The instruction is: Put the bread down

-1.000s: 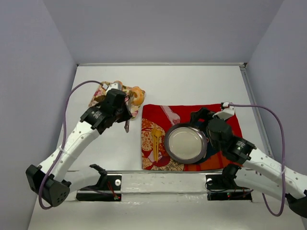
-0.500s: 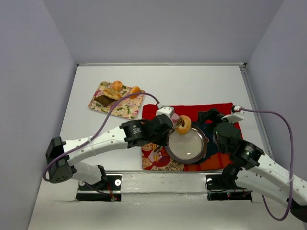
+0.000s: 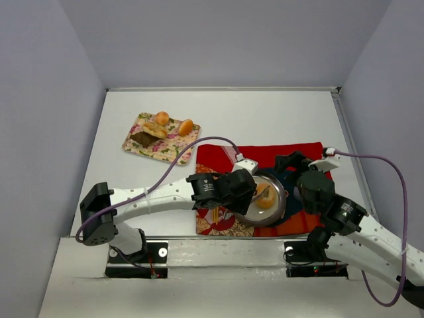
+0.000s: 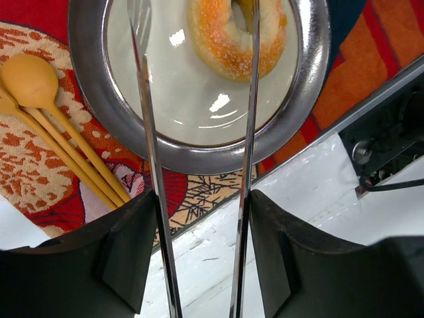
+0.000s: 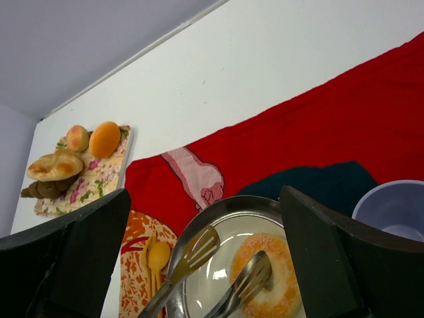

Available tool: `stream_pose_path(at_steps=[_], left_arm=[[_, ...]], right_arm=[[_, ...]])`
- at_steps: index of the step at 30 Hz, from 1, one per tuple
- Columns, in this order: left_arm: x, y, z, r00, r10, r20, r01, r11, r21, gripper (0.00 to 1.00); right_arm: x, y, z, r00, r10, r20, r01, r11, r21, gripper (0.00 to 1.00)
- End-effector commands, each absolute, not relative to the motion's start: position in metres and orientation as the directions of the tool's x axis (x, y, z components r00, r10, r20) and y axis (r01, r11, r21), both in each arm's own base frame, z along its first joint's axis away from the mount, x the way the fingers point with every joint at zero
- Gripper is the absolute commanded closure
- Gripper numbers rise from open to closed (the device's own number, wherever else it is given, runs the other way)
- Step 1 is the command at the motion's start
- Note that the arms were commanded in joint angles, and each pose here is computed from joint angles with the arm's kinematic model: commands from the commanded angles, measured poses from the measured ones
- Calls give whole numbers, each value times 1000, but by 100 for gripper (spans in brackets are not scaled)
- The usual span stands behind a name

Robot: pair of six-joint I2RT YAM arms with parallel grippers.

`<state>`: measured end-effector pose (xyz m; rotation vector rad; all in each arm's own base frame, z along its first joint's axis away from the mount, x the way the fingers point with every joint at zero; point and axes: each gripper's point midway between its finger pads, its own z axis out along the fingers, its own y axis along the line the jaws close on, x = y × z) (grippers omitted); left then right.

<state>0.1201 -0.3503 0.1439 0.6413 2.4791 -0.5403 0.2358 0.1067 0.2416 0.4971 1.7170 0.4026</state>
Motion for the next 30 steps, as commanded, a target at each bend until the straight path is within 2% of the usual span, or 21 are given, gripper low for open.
stream_pose_path(at_steps=[1, 8, 12, 15, 20, 22, 26, 30], left_arm=[[123, -359, 177, -722, 301, -623, 561, 782, -273, 34], [135, -344, 198, -707, 246, -663, 513, 824, -240, 34], [152, -323, 210, -688, 195, -700, 428, 887, -173, 34], [180, -295, 216, -661, 132, -739, 307, 946, -105, 34], [234, -263, 221, -638, 39, -769, 218, 967, -131, 35], [264, -239, 225, -615, -31, -788, 134, 981, -143, 36], [301, -207, 246, -550, -93, -830, 101, 979, -177, 36], [323, -186, 249, -551, -110, -827, 76, 981, -181, 37]], right_arm=[[237, 98, 250, -117, 567, -815, 134, 823, 553, 0], [237, 97, 250, -114, 565, -817, 137, 823, 551, 0], [236, 97, 250, -111, 568, -816, 139, 822, 553, 0], [237, 93, 249, -97, 573, -814, 155, 817, 556, 0], [237, 95, 248, -105, 569, -816, 153, 820, 552, 0], [237, 95, 248, -102, 570, -815, 157, 818, 553, 0], [238, 95, 248, -104, 572, -814, 155, 818, 555, 0], [237, 94, 248, -102, 573, -813, 153, 816, 557, 0]])
